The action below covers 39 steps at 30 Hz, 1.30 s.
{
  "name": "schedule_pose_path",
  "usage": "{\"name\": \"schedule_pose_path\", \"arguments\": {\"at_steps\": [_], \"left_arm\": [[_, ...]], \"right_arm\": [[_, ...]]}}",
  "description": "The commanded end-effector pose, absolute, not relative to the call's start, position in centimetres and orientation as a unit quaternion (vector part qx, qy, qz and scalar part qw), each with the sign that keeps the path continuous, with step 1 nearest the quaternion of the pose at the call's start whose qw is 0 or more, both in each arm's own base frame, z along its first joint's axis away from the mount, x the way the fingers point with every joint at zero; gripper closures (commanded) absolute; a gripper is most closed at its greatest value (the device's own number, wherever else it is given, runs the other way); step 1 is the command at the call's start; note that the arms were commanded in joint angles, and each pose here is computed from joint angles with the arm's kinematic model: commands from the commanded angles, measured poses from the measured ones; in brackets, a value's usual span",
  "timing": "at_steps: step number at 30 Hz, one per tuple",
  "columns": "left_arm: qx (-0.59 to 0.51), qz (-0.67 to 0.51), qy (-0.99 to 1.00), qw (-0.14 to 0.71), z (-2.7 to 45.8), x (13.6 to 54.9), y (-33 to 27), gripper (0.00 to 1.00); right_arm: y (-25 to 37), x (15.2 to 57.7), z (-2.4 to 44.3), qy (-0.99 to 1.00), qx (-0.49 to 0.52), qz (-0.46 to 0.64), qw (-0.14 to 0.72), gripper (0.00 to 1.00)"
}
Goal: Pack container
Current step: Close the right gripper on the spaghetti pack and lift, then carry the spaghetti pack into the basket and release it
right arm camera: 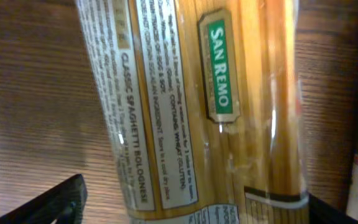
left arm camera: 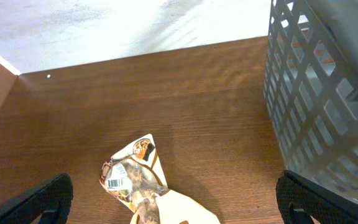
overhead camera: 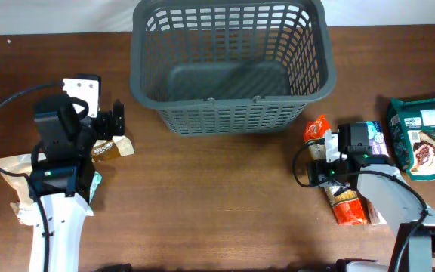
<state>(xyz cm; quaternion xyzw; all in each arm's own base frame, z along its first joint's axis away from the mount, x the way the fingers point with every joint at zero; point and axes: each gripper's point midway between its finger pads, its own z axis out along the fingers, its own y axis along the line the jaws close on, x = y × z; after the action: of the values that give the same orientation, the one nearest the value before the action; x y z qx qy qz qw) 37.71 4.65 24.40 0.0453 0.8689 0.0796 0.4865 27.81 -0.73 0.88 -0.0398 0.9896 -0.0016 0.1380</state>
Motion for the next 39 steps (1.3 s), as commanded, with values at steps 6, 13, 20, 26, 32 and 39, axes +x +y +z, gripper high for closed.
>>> {"name": "schedule_pose_path", "arguments": {"at_steps": [6, 13, 20, 26, 32, 39], "left_arm": [[0.049, 0.086, 0.871, 0.481, 24.0, 37.8, 4.9, 0.01], [0.049, 0.086, 0.871, 0.481, 24.0, 37.8, 4.9, 0.01], [0.049, 0.087, 0.868, 0.486, 24.2, 37.9, 4.9, 0.01], [0.049, 0.089, 0.863, 0.494, 24.6, 38.2, 5.0, 0.01], [0.049, 0.091, 0.859, 0.502, 25.0, 38.4, 5.0, 0.01], [0.049, 0.092, 0.856, 0.507, 25.3, 38.5, 5.0, 0.01]], "right_arm": [[-0.7, 27.5, -0.4, 0.989, -0.035, -0.003, 0.144, 0.25], [-0.8, 28.3, -0.1, 0.986, -0.035, -0.005, 0.161, 0.85], [-0.4, 28.7, 0.2, 0.985, -0.033, 0.007, 0.170, 0.96], [0.0, 32.5, 6.3, 0.969, -0.001, 0.026, 0.246, 0.96], [-3.9, 37.2, 20.5, 0.913, 0.037, -0.079, 0.398, 0.96], [-10.7, 38.3, 36.6, 0.810, 0.141, -0.160, 0.547, 0.97]]}}
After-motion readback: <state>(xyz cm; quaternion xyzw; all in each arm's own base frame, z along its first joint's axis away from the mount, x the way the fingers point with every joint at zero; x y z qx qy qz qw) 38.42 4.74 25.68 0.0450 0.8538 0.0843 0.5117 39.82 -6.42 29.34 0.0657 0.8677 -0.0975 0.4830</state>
